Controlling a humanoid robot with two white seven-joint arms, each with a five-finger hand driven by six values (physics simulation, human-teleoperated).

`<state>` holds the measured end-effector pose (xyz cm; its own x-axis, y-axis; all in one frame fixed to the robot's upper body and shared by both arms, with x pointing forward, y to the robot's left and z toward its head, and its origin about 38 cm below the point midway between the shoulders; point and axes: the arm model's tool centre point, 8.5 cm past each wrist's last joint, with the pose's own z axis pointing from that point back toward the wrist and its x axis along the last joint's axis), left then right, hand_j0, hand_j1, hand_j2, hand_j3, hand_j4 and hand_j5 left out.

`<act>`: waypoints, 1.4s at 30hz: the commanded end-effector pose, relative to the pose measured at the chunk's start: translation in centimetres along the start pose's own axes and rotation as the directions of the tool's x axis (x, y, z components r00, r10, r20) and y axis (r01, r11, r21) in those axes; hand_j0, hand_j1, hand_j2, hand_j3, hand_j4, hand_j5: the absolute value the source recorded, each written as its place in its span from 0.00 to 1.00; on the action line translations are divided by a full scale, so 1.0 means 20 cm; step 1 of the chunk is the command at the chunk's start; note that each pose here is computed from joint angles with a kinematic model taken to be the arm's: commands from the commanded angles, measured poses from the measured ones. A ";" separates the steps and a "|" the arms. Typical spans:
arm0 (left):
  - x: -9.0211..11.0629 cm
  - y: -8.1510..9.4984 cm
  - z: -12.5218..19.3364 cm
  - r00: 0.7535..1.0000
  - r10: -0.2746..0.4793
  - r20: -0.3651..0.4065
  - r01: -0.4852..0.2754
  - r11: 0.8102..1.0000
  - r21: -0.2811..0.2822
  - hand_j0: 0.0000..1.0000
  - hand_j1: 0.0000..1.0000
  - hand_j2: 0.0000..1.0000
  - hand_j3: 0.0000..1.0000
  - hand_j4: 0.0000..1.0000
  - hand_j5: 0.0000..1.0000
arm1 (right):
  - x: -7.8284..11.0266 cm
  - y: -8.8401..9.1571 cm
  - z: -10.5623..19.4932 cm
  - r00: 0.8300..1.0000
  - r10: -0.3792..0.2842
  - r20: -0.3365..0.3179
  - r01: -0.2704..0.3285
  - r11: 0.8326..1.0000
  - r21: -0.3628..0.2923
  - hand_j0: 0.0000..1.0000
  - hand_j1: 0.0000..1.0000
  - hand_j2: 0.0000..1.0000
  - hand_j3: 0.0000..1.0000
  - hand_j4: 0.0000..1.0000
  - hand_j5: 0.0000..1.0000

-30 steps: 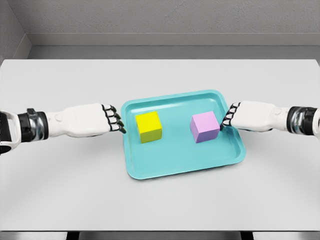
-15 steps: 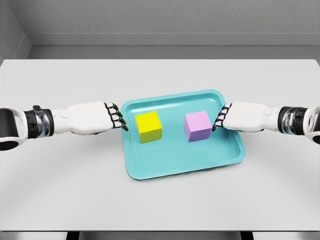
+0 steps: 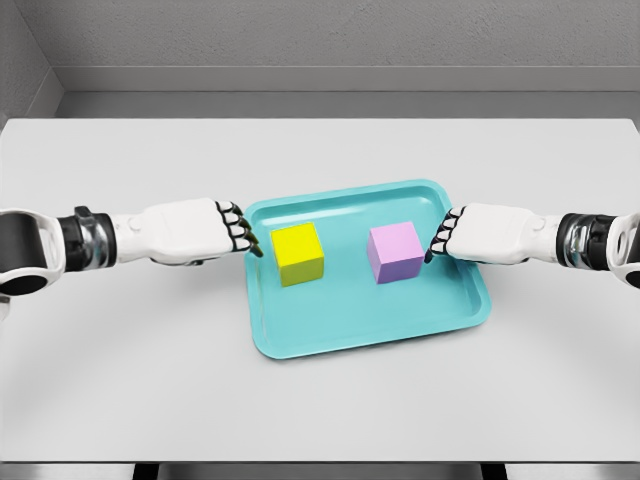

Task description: Push two cubes

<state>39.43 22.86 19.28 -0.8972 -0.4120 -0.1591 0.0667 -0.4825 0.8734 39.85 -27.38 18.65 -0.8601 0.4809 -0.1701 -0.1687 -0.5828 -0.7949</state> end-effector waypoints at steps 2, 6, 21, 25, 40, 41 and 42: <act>0.02 0.00 -0.03 1.000 0.003 0.012 -0.003 1.000 0.001 0.83 0.83 0.83 0.83 0.83 0.83 | 0.00 0.00 0.00 1.000 0.000 -0.003 0.000 1.000 0.002 0.77 0.77 0.77 0.77 0.77 0.77; 0.03 0.01 -0.06 1.000 0.005 0.019 -0.005 1.000 0.001 0.83 0.83 0.83 0.83 0.83 0.83 | 0.00 0.00 0.00 1.000 0.000 -0.003 0.000 1.000 0.002 0.77 0.77 0.77 0.77 0.77 0.77; 0.05 0.07 -0.12 0.999 -0.015 0.031 0.015 1.000 0.022 0.83 0.83 0.83 0.83 0.83 0.83 | 0.05 -0.03 -0.07 0.999 0.006 0.036 -0.005 1.000 -0.013 0.77 0.77 0.77 0.77 0.77 0.77; 0.04 0.06 -0.13 1.000 -0.008 0.028 0.008 1.000 0.020 0.83 0.83 0.83 0.83 0.83 0.83 | 0.05 -0.05 -0.09 0.999 0.011 0.041 -0.010 1.000 -0.022 0.77 0.77 0.77 0.77 0.77 0.77; 0.08 0.10 -0.19 0.999 -0.017 0.043 0.015 0.999 0.043 0.83 0.83 0.83 0.83 0.83 0.83 | -0.03 -0.06 -0.15 1.000 0.004 0.005 -0.004 1.000 -0.009 0.77 0.77 0.77 0.77 0.77 0.77; 0.08 0.10 -0.19 0.999 -0.017 0.043 0.015 0.999 0.040 0.83 0.83 0.83 0.83 0.83 0.83 | -0.03 -0.06 -0.15 1.000 0.003 0.002 -0.003 1.000 -0.009 0.77 0.77 0.77 0.77 0.77 0.77; 0.08 0.10 -0.19 0.999 -0.017 0.044 0.015 0.999 0.040 0.83 0.83 0.83 0.83 0.83 0.83 | -0.04 -0.06 -0.16 1.000 0.001 -0.002 -0.001 1.000 -0.008 0.77 0.77 0.77 0.77 0.77 0.77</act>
<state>39.96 18.48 19.30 -0.9152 -0.3676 -0.1650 0.0257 -0.4618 0.8866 42.16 -24.71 18.42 -0.8646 0.4685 -0.1816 -0.1457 -0.5795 -0.8018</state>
